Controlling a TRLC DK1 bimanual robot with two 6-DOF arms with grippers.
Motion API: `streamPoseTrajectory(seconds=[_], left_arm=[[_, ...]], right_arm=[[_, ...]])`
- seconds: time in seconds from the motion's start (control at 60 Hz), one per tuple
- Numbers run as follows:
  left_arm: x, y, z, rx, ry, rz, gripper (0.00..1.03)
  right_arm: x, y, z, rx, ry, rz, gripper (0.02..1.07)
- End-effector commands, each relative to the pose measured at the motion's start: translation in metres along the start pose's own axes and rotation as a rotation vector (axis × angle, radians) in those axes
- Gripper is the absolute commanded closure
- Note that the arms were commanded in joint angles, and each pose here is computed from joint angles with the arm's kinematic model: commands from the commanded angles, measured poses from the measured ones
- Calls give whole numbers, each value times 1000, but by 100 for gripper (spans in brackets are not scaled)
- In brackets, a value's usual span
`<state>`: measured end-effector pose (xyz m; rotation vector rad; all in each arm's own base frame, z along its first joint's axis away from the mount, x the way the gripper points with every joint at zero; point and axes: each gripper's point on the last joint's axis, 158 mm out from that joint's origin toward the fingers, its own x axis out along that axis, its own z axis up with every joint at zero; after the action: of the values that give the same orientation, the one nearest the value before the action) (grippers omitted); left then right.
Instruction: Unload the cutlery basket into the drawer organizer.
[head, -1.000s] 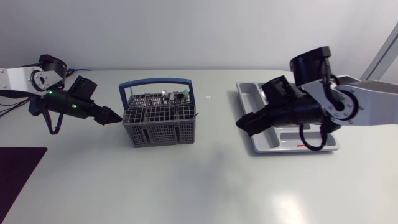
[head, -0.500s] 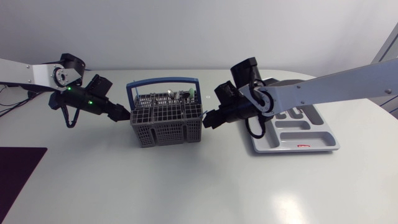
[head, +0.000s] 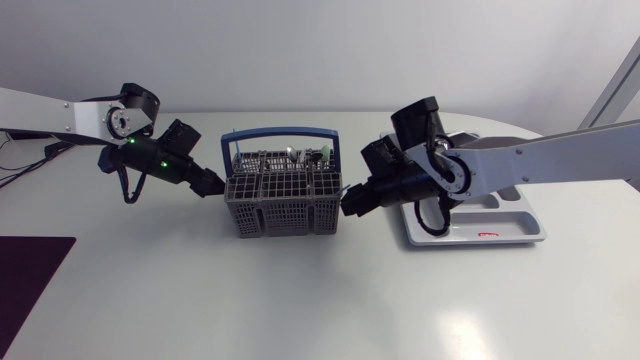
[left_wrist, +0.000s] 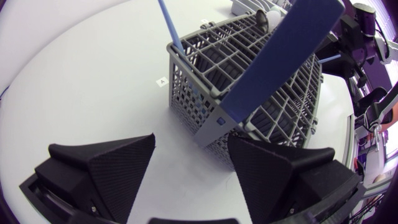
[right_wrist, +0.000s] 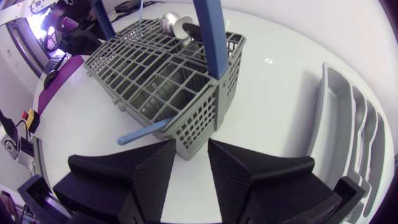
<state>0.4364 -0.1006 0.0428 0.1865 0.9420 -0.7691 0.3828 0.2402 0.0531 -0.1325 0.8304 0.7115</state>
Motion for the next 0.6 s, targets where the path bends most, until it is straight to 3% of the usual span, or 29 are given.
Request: streamPoseTrajectory(seconds=[0.0, 0.233, 0.467, 0.583], left_arm=[[12, -27, 1, 13, 7, -74, 18], [10, -56, -14, 44, 14, -92, 18], [-5, -28, -13, 4, -25, -34, 18], [-16, -20, -14, -9, -41, -10, 17]], right_arm=[[-1, 21, -11, 9, 4, 59, 65], [-23, 32, -20, 10, -15, 63, 65], [-54, 24, -13, 5, -82, 12, 64], [-68, 11, -5, 18, -88, -41, 36]])
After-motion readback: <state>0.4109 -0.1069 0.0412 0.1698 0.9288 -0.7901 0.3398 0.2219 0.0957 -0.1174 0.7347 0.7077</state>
